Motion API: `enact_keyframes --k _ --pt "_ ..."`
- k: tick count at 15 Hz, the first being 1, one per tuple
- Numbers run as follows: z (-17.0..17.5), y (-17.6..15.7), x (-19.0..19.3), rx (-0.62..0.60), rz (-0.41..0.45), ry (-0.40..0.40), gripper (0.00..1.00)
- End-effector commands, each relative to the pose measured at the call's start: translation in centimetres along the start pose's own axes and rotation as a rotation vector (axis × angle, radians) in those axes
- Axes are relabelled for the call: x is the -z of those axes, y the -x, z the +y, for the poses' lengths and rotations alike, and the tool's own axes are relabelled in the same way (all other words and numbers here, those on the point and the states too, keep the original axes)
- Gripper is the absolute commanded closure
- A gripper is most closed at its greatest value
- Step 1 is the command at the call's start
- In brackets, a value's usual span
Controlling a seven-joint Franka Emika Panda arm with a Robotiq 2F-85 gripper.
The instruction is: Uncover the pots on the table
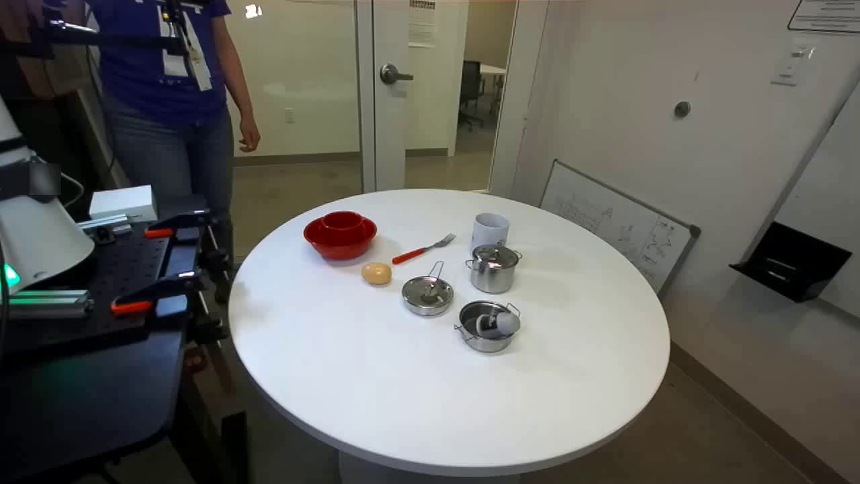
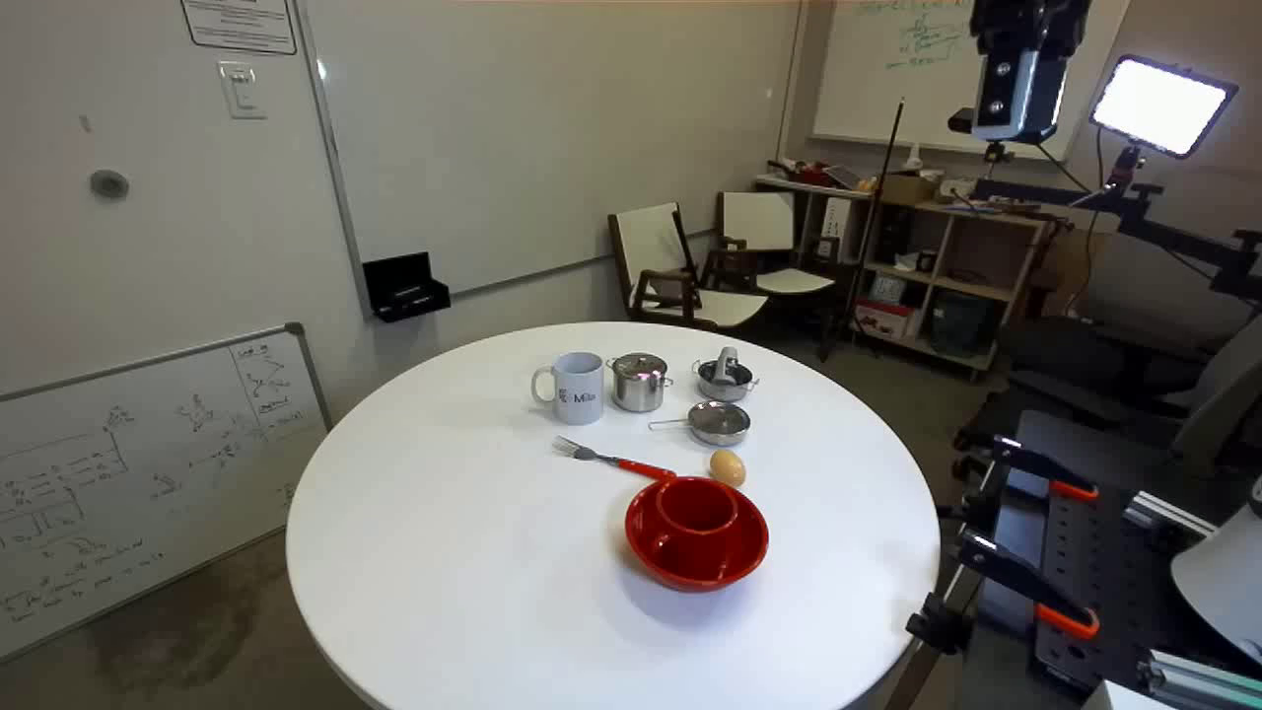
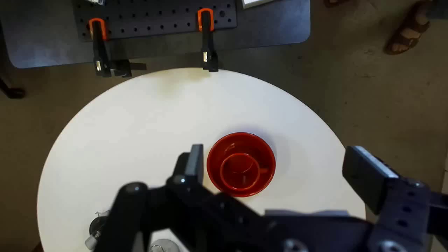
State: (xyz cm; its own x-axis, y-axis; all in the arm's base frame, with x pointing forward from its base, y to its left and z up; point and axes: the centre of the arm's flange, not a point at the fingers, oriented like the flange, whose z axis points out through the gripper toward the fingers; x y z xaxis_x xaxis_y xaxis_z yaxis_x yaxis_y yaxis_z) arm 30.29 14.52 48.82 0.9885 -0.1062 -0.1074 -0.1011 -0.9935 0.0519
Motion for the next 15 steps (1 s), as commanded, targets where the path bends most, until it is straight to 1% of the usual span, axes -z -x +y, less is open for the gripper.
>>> enact_keyframes --k 1,4,7,9,10,11,13,15 --pt "0.0 0.0 0.0 0.000 0.000 0.000 0.00" --pt "0.6 -1.5 -0.6 0.000 -0.016 0.019 0.00" --pt "1.7 -5.0 -2.5 0.019 -0.049 0.061 0.00" --pt "2.4 -8.1 -4.5 0.050 -0.060 0.095 0.00" --pt "2.9 -10.2 -5.9 0.062 -0.058 0.109 0.00" --pt "3.1 -11.4 -6.9 0.072 -0.058 0.121 0.00" --pt "3.7 -15.0 -9.5 0.087 -0.080 0.144 0.00" --pt "4.2 -18.2 -11.7 0.115 -0.079 0.136 0.00"
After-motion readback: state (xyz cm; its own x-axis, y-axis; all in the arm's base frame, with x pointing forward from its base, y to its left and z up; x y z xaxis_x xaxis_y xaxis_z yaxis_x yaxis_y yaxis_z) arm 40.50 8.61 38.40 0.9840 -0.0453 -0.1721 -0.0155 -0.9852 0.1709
